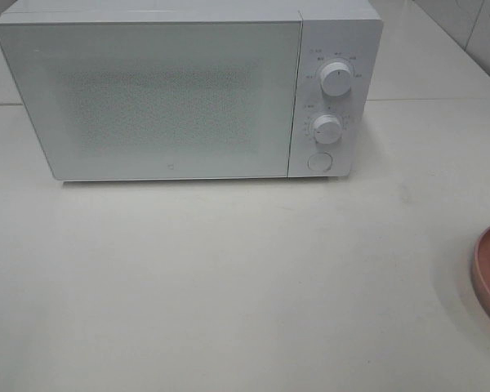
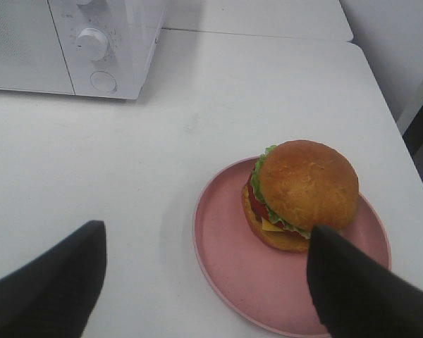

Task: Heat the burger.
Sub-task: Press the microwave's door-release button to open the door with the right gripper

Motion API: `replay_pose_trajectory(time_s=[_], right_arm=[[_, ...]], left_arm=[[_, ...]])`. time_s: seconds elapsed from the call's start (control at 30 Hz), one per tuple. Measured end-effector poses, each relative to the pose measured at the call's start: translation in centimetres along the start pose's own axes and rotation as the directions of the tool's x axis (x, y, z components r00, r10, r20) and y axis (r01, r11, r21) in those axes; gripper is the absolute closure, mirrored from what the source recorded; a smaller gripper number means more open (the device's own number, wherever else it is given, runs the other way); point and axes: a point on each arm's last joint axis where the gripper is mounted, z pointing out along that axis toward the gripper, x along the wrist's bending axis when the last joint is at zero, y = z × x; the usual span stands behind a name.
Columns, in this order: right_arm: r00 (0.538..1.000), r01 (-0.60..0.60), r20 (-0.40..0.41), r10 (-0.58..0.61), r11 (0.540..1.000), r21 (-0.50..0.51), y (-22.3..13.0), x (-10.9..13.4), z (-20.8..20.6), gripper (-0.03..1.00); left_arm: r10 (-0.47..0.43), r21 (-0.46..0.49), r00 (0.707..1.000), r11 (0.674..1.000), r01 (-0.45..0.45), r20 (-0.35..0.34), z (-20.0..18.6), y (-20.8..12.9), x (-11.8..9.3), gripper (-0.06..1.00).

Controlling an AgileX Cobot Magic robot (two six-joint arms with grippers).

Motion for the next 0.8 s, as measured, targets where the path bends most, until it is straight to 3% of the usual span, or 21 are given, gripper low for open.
replay_pose_trajectory(time_s=[0.57, 0.8], right_arm=[[1.000, 0.000, 0.000, 0.000, 1.000, 0.000, 0.0, 0.0, 0.0, 0.21], [1.000, 0.000, -0.004, 0.000, 0.999, -0.043, 1.2, 0.1, -0.5, 0.21]], left_arm=[[0.000, 0.000, 1.000, 1.000, 0.000, 0.000, 0.0, 0.0, 0.0, 0.04], [0.000, 0.000, 1.000, 1.000, 0.000, 0.000, 0.0, 0.0, 0.0, 0.04]])
